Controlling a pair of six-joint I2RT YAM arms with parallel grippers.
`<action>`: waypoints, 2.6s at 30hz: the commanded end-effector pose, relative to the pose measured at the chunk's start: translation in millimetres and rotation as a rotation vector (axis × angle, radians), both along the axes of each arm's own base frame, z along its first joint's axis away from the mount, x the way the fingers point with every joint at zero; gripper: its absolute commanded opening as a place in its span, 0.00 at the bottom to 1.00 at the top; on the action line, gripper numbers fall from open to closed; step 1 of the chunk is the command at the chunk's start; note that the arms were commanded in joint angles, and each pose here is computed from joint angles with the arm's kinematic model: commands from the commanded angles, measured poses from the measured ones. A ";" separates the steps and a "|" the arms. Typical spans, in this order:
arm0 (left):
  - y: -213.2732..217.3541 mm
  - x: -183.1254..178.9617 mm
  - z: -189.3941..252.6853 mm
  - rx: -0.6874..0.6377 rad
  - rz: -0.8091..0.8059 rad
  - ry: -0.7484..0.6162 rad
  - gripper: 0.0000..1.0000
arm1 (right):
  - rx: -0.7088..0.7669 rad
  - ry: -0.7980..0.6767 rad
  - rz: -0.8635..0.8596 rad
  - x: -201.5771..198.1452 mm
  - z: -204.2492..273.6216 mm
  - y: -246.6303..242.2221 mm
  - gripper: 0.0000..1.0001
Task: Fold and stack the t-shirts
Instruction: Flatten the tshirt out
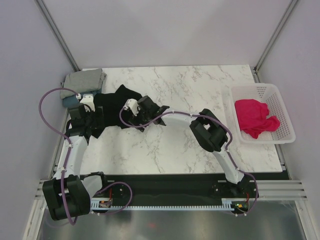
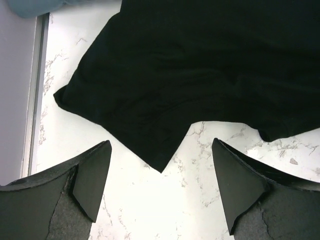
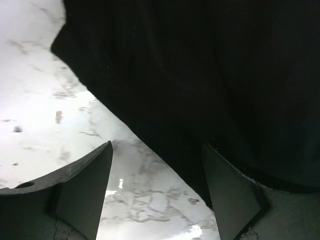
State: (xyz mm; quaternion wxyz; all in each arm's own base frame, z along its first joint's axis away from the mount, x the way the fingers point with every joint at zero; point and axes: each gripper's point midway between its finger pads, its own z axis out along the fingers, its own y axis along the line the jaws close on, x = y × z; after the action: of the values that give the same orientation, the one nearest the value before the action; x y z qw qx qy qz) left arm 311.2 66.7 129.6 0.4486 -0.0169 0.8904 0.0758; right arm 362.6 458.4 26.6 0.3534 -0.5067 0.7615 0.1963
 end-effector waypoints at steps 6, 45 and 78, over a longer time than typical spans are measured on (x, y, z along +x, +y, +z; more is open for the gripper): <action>-3.1 6.8 10.9 -0.009 -0.028 -0.062 0.89 | -0.044 -0.072 -0.224 60.9 -17.5 -33.0 0.75; -16.2 26.3 9.6 -0.038 -0.152 -0.029 0.84 | -0.141 -0.059 0.271 -90.3 54.1 -121.5 0.58; -24.3 14.4 -11.0 -0.080 -0.167 0.030 0.83 | -0.254 -0.287 0.458 -123.4 35.1 -36.7 0.56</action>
State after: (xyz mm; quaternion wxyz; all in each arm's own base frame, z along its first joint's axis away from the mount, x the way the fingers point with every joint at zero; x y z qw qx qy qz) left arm 324.9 44.1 117.6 0.4360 0.0279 0.8995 0.0078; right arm 223.7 415.4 55.7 0.3174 -0.7282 0.5957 0.1186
